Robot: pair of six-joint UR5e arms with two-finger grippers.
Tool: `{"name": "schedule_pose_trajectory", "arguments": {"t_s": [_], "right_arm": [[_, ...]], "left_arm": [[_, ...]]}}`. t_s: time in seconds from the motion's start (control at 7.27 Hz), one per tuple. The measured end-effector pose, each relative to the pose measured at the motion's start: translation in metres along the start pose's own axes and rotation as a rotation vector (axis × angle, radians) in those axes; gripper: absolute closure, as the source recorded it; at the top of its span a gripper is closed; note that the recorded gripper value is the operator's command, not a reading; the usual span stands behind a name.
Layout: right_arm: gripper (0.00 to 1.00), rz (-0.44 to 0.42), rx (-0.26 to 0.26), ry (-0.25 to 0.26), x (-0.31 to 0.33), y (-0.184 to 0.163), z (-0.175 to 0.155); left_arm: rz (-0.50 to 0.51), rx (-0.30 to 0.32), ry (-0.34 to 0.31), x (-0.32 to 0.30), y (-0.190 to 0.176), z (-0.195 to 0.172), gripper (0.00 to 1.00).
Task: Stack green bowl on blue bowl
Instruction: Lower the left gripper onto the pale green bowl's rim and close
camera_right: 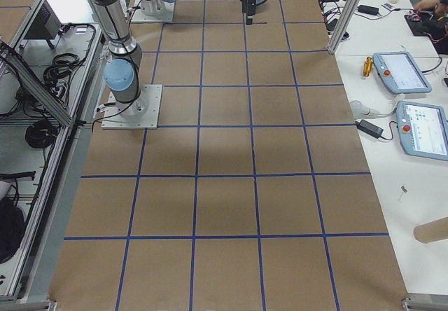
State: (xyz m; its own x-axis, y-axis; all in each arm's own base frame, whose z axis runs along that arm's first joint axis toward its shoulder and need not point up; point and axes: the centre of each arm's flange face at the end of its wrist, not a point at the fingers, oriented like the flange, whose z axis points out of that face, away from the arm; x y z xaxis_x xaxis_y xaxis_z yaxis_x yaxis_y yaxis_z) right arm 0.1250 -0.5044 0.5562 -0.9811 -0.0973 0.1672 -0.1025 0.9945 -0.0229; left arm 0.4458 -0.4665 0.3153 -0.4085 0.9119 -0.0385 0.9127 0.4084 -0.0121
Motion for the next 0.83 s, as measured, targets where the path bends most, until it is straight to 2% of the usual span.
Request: {"name": "schedule_pose_trajectory", "arguments": {"t_s": [0.83], "right_arm": [[0.00, 0.000, 0.000, 0.000, 0.000, 0.000, 0.000]], "left_arm": [[0.163, 0.000, -0.013, -0.054, 0.051, 0.056, 0.02]]}}
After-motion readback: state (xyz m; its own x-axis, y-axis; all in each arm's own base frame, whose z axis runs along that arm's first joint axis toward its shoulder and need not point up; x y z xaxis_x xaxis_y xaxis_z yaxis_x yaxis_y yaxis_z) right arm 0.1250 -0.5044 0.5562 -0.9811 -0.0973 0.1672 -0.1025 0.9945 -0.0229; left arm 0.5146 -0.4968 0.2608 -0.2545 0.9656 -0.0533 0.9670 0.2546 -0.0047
